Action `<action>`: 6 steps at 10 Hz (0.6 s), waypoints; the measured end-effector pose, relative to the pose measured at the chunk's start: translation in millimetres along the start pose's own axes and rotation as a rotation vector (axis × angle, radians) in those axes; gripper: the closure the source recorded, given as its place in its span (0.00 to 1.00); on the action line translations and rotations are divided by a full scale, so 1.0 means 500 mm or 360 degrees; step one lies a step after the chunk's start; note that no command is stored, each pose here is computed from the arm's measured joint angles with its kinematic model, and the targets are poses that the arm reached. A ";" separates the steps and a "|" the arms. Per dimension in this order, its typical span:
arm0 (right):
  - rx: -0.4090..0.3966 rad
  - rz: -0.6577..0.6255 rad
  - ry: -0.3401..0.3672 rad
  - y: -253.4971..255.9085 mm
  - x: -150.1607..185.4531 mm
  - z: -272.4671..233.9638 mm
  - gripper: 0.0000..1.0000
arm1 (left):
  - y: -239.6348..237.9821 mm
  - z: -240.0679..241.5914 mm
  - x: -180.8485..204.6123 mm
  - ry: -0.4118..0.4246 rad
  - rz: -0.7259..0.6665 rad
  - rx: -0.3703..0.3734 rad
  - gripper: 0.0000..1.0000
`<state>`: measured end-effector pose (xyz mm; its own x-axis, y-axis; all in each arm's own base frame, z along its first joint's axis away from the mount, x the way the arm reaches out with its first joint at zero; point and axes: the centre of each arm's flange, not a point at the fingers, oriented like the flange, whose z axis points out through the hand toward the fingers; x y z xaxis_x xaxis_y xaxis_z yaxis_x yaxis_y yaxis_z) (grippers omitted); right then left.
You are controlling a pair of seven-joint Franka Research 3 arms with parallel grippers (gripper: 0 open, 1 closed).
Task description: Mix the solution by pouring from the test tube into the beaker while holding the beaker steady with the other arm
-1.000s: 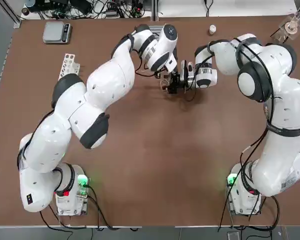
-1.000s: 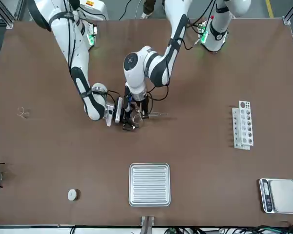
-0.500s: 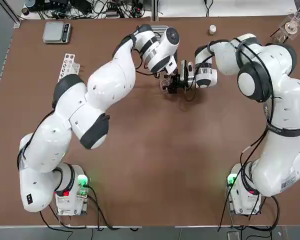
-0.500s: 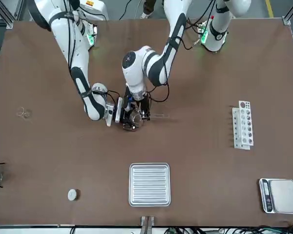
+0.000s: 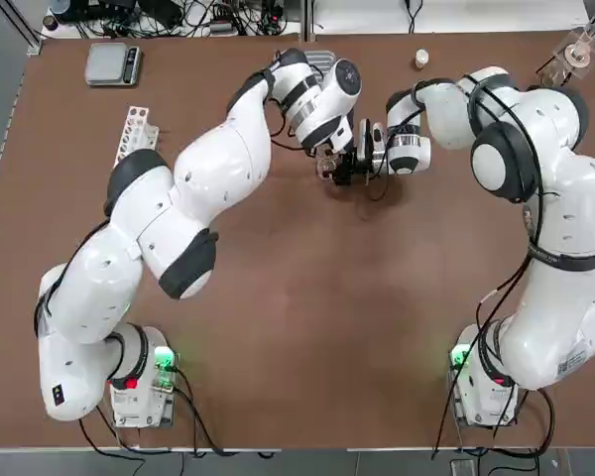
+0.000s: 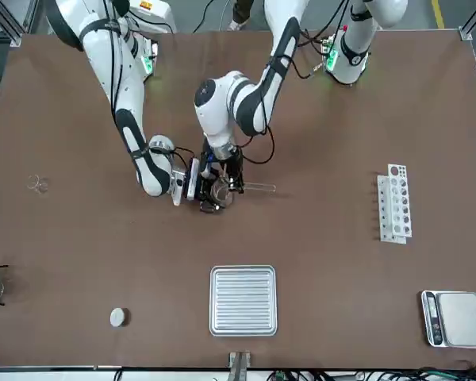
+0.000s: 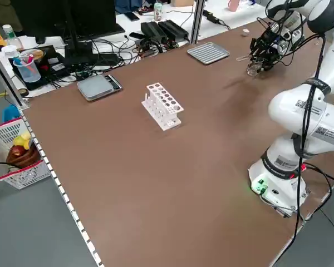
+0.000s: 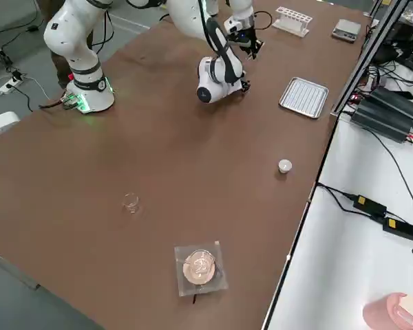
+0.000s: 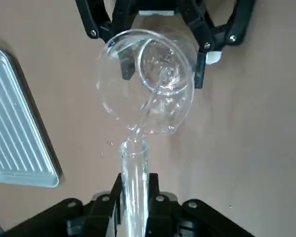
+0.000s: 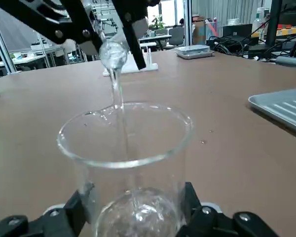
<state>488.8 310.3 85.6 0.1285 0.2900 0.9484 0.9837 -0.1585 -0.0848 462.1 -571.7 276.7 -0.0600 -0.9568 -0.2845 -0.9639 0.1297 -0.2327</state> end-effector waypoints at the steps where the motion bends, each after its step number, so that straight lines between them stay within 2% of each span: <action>1: 0.0000 0.0000 0.0000 0.000 0.000 0.000 0.22 | 0.000 -0.002 0.001 0.0002 0.0001 0.0002 0.79; 6: 0.0000 0.0000 0.0000 0.000 0.000 0.000 0.22 | 0.013 -0.004 0.015 -0.0035 0.0052 0.0044 0.79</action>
<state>488.8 310.3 85.6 0.1285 0.2900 0.9484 0.9837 -0.1585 -0.0848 455.0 -578.5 274.9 -0.0852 -0.9459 -0.3130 -0.9539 0.1682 -0.2487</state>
